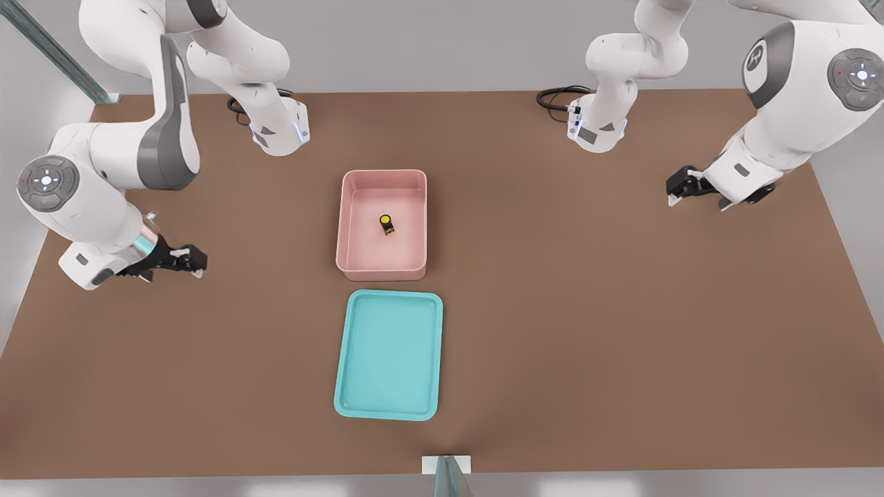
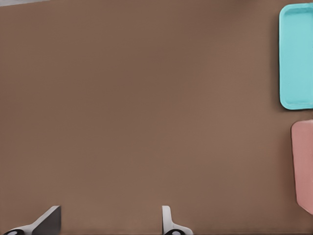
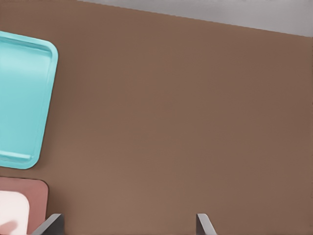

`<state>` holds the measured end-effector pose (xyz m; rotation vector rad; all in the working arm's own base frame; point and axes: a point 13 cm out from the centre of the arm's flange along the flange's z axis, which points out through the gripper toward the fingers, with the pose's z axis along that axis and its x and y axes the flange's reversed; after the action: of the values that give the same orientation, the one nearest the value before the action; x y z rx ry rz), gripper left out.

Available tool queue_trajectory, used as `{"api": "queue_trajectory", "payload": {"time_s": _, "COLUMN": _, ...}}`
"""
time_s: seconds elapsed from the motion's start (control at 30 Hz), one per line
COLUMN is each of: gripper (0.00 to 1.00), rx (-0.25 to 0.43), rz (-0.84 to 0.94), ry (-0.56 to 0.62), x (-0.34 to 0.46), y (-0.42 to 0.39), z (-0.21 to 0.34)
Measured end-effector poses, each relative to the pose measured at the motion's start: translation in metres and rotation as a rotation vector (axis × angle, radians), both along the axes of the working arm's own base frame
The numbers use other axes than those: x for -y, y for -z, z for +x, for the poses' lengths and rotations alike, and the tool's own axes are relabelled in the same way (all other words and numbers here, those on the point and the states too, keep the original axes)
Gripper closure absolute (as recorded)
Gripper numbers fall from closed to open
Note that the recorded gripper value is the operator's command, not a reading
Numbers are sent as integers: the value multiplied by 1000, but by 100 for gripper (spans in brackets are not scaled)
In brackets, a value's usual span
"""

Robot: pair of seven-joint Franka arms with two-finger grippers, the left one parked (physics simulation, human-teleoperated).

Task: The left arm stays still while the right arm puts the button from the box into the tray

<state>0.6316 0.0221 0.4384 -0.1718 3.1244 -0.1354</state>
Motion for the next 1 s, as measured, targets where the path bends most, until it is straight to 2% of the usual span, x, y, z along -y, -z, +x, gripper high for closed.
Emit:
{"api": "queue_trajectory", "payload": {"time_s": 0.07, "gripper": 0, "rx": -19, "rz": -5, "ry": -9, "x": -3, "y": 10, "z": -5}}
{"api": "queue_trajectory", "payload": {"time_s": 0.1, "gripper": 0, "rx": -51, "rz": 2, "ry": -34, "x": -18, "y": 26, "z": -13}}
{"api": "queue_trajectory", "payload": {"time_s": 0.2, "gripper": 0, "rx": -178, "rz": 15, "ry": -244, "x": -137, "y": 110, "z": -68}}
{"api": "queue_trajectory", "payload": {"time_s": 0.3, "gripper": 0, "rx": -220, "rz": -3, "ry": -413, "x": -221, "y": 173, "z": -129}}
{"api": "queue_trajectory", "payload": {"time_s": 0.47, "gripper": 0, "rx": -207, "rz": -21, "ry": -487, "x": -263, "y": 242, "z": -198}}
{"api": "queue_trajectory", "payload": {"time_s": 0.57, "gripper": 0, "rx": -169, "rz": -5, "ry": -501, "x": -291, "y": 265, "z": -228}}
{"api": "queue_trajectory", "payload": {"time_s": 0.7, "gripper": 0, "rx": -113, "rz": 37, "ry": -485, "x": -333, "y": 275, "z": -253}}
{"api": "queue_trajectory", "payload": {"time_s": 1.0, "gripper": 0, "rx": -94, "rz": 70, "ry": -405, "x": -354, "y": 328, "z": -278}}
